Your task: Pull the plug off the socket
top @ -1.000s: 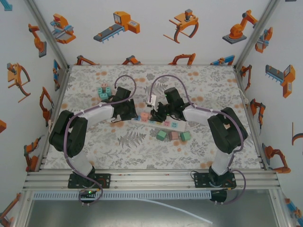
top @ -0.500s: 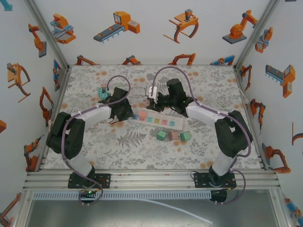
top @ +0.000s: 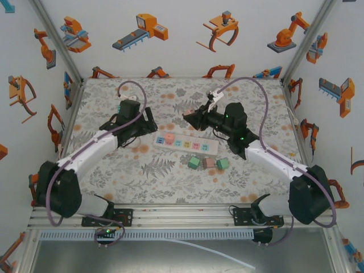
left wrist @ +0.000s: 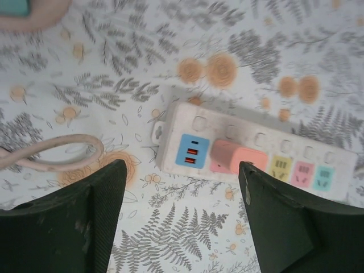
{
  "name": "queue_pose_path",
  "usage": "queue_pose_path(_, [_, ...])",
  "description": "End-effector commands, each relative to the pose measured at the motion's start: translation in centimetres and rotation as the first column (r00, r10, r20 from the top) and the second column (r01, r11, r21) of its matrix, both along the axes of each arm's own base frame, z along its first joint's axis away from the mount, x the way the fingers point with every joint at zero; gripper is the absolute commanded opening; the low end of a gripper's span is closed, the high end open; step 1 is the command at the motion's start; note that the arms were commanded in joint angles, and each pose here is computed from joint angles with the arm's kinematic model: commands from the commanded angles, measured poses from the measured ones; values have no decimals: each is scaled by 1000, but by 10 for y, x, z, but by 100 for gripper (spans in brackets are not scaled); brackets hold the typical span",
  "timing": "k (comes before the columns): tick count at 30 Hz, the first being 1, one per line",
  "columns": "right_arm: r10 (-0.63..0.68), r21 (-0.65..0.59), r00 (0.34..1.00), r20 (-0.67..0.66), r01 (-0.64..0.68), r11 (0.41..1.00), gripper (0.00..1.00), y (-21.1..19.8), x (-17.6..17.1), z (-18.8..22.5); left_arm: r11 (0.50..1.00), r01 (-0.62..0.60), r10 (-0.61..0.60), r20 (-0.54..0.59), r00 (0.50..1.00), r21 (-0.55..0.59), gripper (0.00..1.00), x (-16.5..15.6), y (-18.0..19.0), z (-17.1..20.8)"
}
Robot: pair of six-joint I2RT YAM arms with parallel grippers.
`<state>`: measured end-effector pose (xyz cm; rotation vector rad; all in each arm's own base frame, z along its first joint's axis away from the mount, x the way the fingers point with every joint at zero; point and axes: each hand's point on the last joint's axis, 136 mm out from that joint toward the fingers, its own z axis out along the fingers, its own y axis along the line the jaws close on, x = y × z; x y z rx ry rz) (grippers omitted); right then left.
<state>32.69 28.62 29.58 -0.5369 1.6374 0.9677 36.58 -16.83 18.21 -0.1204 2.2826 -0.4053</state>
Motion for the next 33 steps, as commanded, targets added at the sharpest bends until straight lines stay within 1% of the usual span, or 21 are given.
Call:
queue_pose_path(1, [-53,180,967,-251,100,979,0,-12,2,-7,990,110,-122,140,983,90,75,-12,6,38])
queue_pose_path(3, [-20,200,942,-335,92,976,0,-10,-3,-21,975,187,-209,207,956,120,75,-26,3,60])
queue_pose_path(5, [0,184,906,-423,86,979,0,-6,-7,-42,940,304,-337,272,902,154,75,-45,-5,79])
queue_pose_path(6, [9,163,882,-471,77,984,0,-4,-10,-55,913,368,-406,297,864,177,76,-56,-11,85])
queue_pose_path(8, [9,95,836,-548,52,994,0,1,-14,-81,850,475,-527,354,772,230,79,-79,-19,99])
queue_pose_path(10, [-3,3,798,-603,7,1000,0,7,-21,-110,764,567,-645,389,658,308,79,-103,-26,104])
queue_pose_path(11, [-10,-37,790,-613,-16,999,0,10,-25,-121,721,602,-693,391,606,343,80,-114,-29,103])
queue_pose_path(12, [-23,-89,782,-623,-42,995,1,14,-29,-134,666,639,-745,393,539,386,81,-126,-32,102])
queue_pose_path(14, [-33,-170,781,-624,-95,981,2,22,-37,-153,578,681,-814,374,444,449,84,-145,-35,94])
queue_pose_path(15, [-30,-201,781,-624,-124,972,3,27,-41,-161,536,692,-842,362,399,483,87,-153,-35,91])
queue_pose_path(18, [-21,-243,772,-635,-174,954,4,40,-46,-181,448,695,-892,331,308,562,94,-168,-34,83])
queue_pose_path(21, [-25,-258,765,-643,-186,948,4,47,-46,-196,379,698,-922,307,234,608,98,-180,-36,80])
queue_pose_path(23, [-32,-268,763,-646,-187,945,5,49,-46,-204,336,710,-938,287,194,619,100,-187,-38,76])
queue_pose_path(24, [-34,-273,759,-651,-191,943,7,51,-47,-209,316,714,-944,280,174,625,99,-190,-40,74])
queue_pose_path(25, [-31,-273,753,-657,-199,941,9,52,-48,-212,299,718,-949,274,155,629,98,-192,-41,72])
queue_pose_path(27, [-30,-280,743,-669,-214,936,15,55,-50,-220,248,730,-962,249,109,637,97,-199,-44,65])
queue_pose_path(29, [-35,-289,737,-675,-221,932,18,57,-51,-226,218,748,-970,227,93,626,97,-202,-46,59])
queue_pose_path(31, [-45,-296,736,-676,-215,931,21,57,-50,-231,202,764,-973,215,85,613,97,-204,-48,56])
queue_pose_path(33, [-58,-303,732,-679,-207,930,29,56,-49,-235,187,772,-976,207,73,608,97,-205,-50,54])
